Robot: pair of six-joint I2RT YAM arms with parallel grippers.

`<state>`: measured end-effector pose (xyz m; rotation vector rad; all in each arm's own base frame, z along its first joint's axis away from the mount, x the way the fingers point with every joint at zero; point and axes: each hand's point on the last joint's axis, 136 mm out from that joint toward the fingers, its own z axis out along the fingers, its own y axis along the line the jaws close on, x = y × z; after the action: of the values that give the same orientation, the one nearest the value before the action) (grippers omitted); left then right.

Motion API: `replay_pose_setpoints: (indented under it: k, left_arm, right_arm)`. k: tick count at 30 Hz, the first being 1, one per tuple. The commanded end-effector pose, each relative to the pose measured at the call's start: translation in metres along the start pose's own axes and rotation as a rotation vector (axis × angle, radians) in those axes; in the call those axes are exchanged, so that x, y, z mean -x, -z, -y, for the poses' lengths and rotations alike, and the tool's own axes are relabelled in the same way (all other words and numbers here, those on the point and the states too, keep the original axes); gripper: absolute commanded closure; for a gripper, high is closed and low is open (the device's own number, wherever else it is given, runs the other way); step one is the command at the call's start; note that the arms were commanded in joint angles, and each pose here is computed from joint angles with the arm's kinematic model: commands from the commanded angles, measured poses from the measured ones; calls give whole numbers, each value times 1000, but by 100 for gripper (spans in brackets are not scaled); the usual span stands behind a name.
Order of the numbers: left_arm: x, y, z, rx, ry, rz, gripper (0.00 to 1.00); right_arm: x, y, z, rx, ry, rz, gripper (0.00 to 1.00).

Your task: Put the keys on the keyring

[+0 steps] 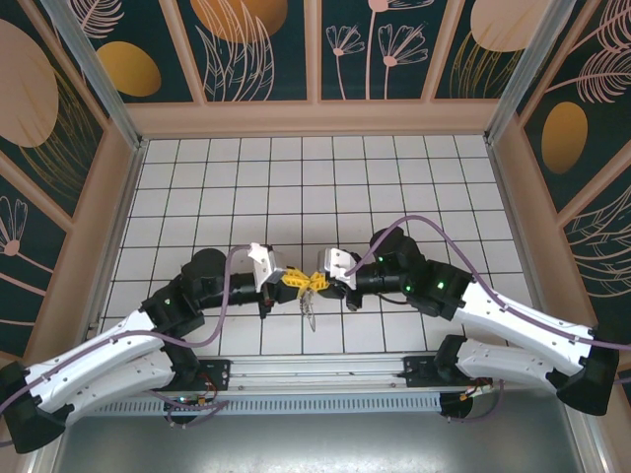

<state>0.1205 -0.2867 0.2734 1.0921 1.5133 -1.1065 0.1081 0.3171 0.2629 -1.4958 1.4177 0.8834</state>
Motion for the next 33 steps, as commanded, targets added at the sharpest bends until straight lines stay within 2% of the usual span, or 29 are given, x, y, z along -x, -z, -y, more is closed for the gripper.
replay_pose_setpoints:
  k: [1,3,8,18,20,23,27,32,33]
  left_arm:
    - [24,9,15,-55,-28,120,100]
    - [36,15,21,-75,-50,193,100]
    - [52,25,32,-120,-88,302,100]
    - [58,28,41,-183,-106,389,100]
    - [57,27,41,-188,-102,395,100]
    - [57,27,41,-193,-99,402,100]
    - [52,23,39,-191,-82,374,100]
    - [35,13,23,-98,-44,215,99]
    - [31,12,20,-78,-36,180,93]
  right_arm:
    - [42,12,0,-8,65,142,100]
    - [41,13,-3,-1,57,152,100]
    - [40,12,-14,57,45,181,87]
    - [34,7,-15,70,36,169,86]
    - [34,7,-15,73,38,172,87]
    - [32,6,-15,72,37,167,100]
    - [31,6,-11,47,39,155,100]
    - [36,13,-2,-11,45,153,100]
    - [37,14,0,-22,46,153,100]
